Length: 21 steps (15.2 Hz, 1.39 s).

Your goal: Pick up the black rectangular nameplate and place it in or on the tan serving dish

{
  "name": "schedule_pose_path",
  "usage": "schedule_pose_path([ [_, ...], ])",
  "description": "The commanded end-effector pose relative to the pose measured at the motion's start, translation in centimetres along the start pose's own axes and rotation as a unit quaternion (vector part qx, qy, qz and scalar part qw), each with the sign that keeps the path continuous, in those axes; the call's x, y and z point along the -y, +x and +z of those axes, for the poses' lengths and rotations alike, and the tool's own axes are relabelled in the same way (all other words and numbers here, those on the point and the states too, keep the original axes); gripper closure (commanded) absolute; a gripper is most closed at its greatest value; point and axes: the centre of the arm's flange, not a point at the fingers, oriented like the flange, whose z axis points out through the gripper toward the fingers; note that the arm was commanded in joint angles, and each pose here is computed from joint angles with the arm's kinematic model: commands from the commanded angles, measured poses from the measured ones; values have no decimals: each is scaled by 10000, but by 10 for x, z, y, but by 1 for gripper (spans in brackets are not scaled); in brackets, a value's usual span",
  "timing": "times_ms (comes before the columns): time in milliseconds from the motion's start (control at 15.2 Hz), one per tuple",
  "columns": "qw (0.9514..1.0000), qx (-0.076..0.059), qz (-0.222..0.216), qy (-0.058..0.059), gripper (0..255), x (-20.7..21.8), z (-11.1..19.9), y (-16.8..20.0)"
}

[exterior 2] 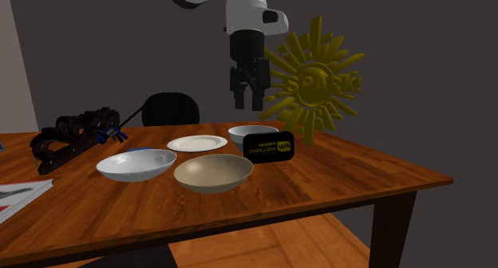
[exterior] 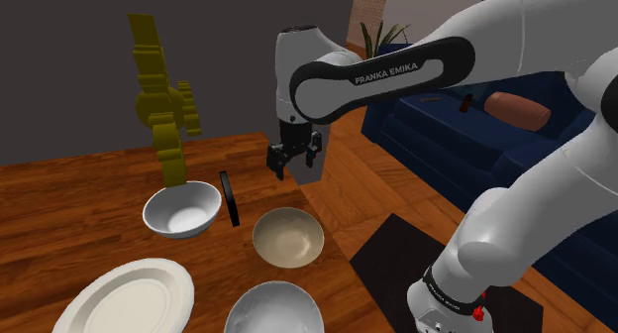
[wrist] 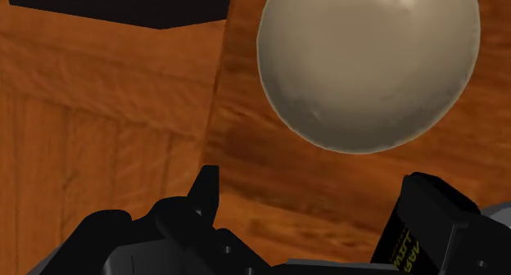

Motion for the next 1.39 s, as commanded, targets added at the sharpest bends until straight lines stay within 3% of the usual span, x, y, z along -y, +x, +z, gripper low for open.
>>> schedule_pose_path([
  [0, 9999, -16, 154, -3, 0, 23, 9, 11],
  [858, 9943, -108, 1063, -65, 0, 150, 61, 113],
  [1320, 9943, -108, 1063, -65, 0, 150, 98, 114],
])
